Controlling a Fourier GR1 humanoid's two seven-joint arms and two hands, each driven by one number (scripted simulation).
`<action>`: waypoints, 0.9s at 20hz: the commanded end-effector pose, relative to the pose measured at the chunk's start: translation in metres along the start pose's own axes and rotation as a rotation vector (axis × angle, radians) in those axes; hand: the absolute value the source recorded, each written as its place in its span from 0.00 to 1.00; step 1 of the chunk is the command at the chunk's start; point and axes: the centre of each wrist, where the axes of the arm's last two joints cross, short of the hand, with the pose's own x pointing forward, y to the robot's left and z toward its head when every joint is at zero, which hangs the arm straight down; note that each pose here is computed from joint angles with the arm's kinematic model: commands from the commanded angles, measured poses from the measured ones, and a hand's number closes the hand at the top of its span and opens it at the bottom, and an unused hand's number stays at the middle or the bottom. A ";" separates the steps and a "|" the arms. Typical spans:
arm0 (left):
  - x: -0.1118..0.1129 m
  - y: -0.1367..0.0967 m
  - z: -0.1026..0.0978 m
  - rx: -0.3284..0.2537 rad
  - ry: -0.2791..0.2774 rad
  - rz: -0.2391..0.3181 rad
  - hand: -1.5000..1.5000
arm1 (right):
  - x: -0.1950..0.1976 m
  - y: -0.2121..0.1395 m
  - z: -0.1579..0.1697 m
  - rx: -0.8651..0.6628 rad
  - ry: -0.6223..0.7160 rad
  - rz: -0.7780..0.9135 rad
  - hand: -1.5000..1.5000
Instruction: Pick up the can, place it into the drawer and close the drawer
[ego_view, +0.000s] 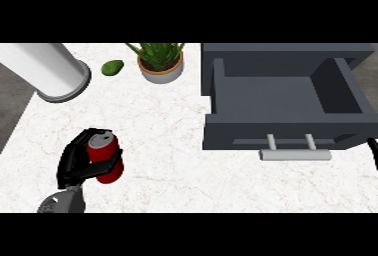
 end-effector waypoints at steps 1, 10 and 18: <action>0.017 -0.010 -0.014 -0.017 -0.013 0.016 1.00 | -0.005 -0.005 0.005 0.009 -0.007 0.004 0.00; 0.041 -0.021 -0.029 -0.019 -0.068 0.023 1.00 | -0.007 0.002 0.001 -0.011 -0.004 -0.005 0.00; 0.093 -0.062 -0.046 -0.151 -0.114 0.007 1.00 | 0.000 0.002 0.012 -0.016 0.005 0.002 0.00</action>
